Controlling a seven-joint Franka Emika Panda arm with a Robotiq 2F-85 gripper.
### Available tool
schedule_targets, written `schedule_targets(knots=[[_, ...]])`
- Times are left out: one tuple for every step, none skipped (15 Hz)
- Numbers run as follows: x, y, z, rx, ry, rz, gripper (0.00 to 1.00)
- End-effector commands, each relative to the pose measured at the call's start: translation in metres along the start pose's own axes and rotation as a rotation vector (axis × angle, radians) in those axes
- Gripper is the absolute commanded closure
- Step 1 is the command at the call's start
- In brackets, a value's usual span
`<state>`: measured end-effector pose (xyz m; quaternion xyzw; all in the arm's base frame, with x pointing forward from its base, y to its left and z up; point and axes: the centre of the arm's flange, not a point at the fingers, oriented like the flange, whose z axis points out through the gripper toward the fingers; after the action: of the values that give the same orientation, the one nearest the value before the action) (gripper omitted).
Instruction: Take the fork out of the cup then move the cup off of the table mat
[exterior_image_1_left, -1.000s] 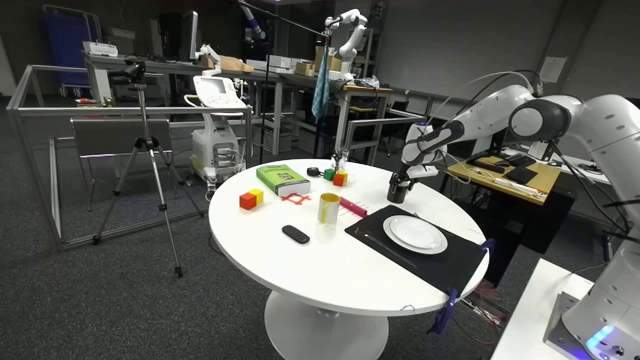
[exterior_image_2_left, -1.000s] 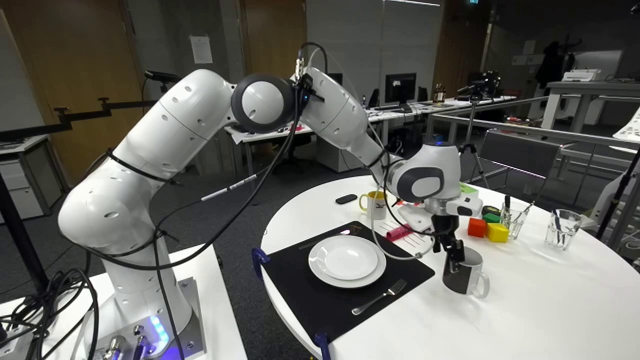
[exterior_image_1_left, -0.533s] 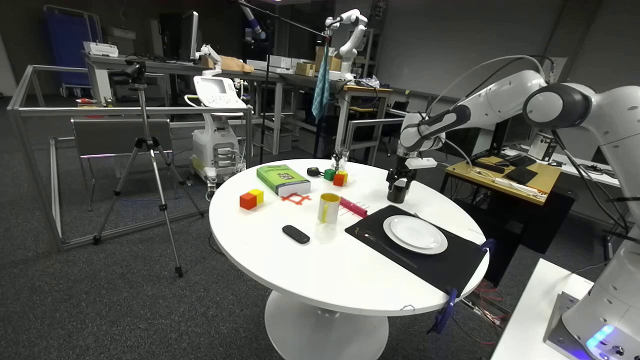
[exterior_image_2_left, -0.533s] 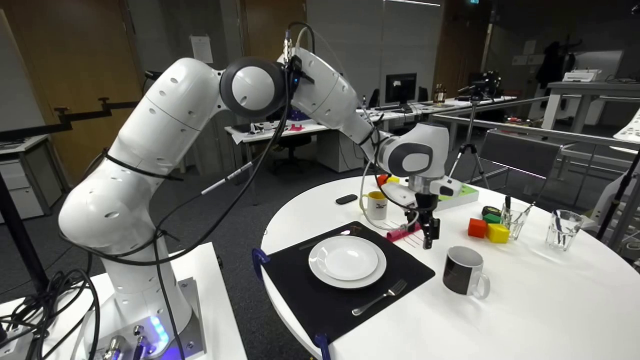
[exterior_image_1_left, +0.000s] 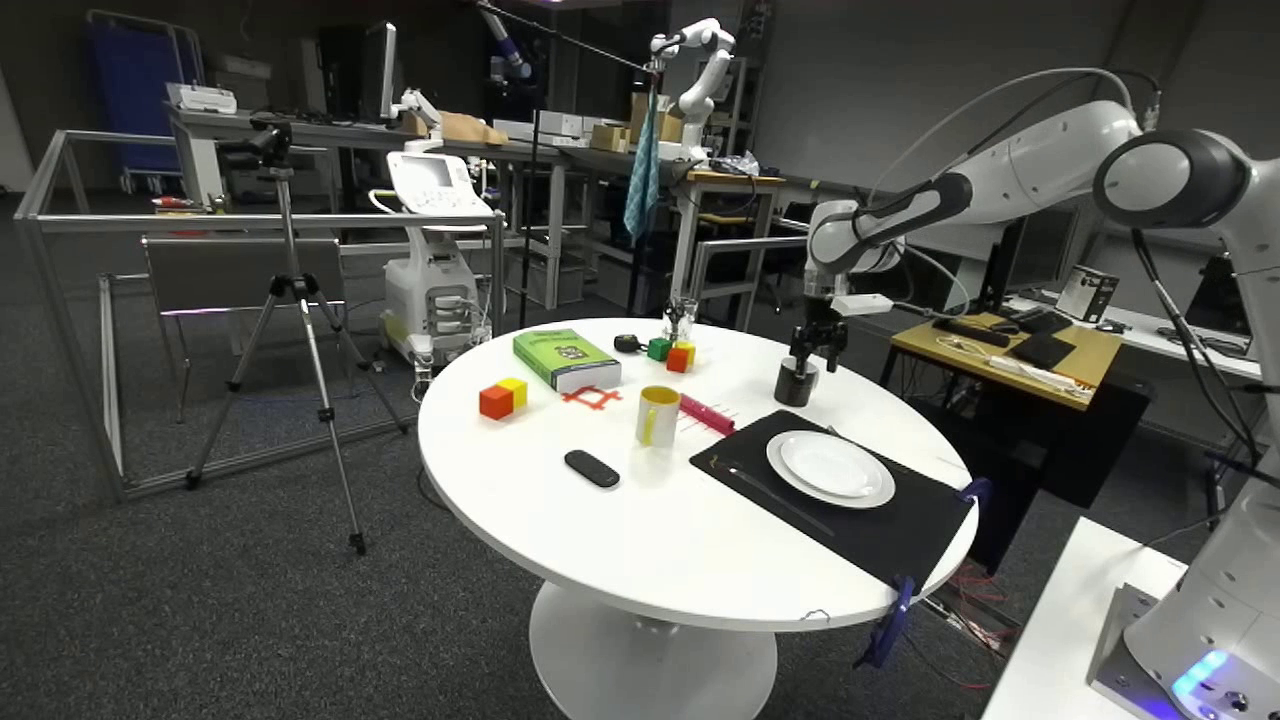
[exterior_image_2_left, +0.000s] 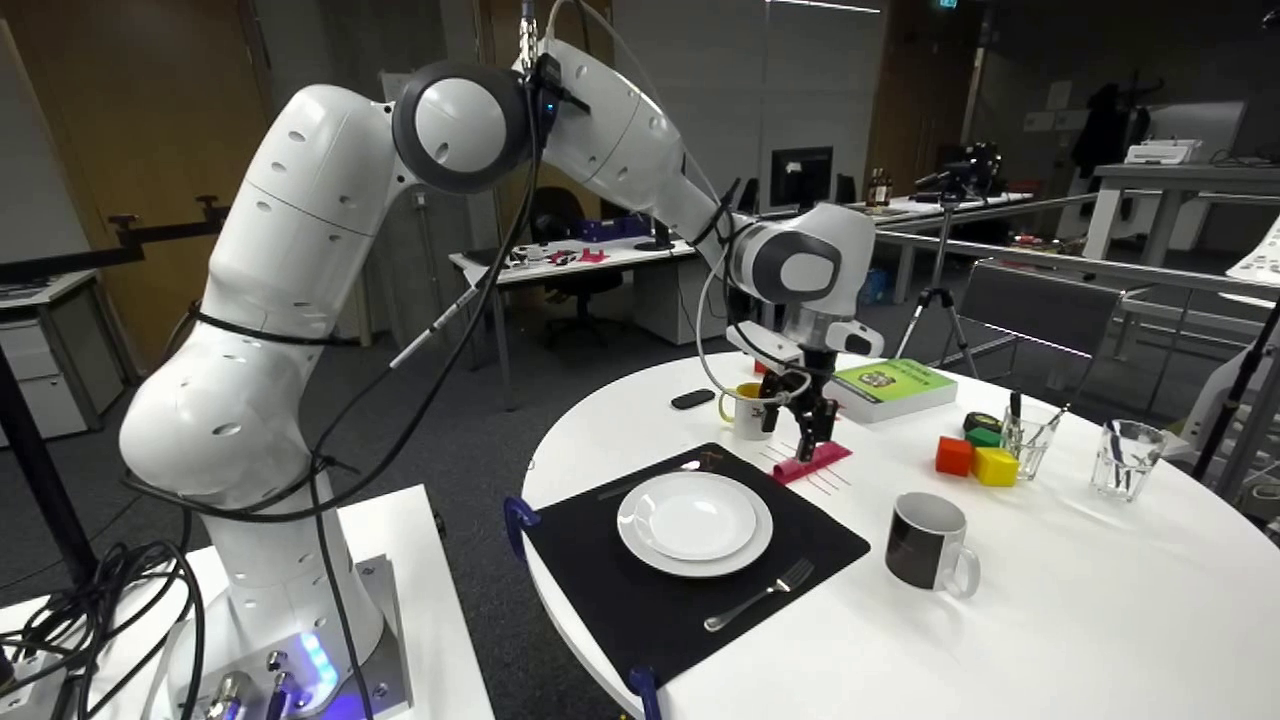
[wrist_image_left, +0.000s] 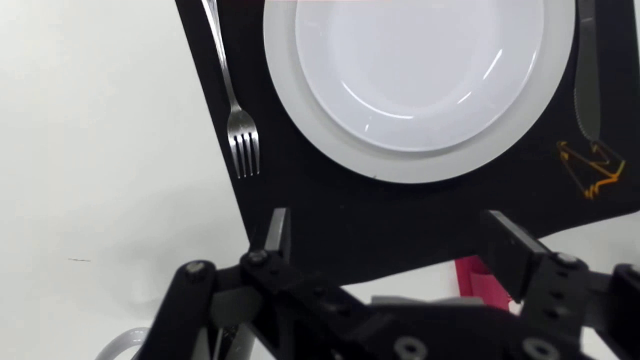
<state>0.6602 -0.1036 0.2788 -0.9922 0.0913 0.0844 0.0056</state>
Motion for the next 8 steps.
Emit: schedule_targets(knots=[[-0.041,-0.012,-0.019,-0.016,-0.033,-0.074,0.0],[-0.047,-0.015,-0.023,-0.02,-0.029,-0.087,0.0],[-0.053,-0.019,-0.024,-0.026,-0.02,-0.096,0.0],[-0.06,-0.022,-0.027,-0.03,-0.014,-0.109,0.0],[-0.067,-0.025,-0.03,-0.038,-0.006,-0.117,0.0],[-0.074,-0.028,-0.032,-0.041,0.001,-0.127,0.0],[-0.081,-0.029,-0.034,-0.042,0.005,-0.137,0.0],[-0.088,-0.031,-0.037,-0.042,0.01,-0.144,0.0]])
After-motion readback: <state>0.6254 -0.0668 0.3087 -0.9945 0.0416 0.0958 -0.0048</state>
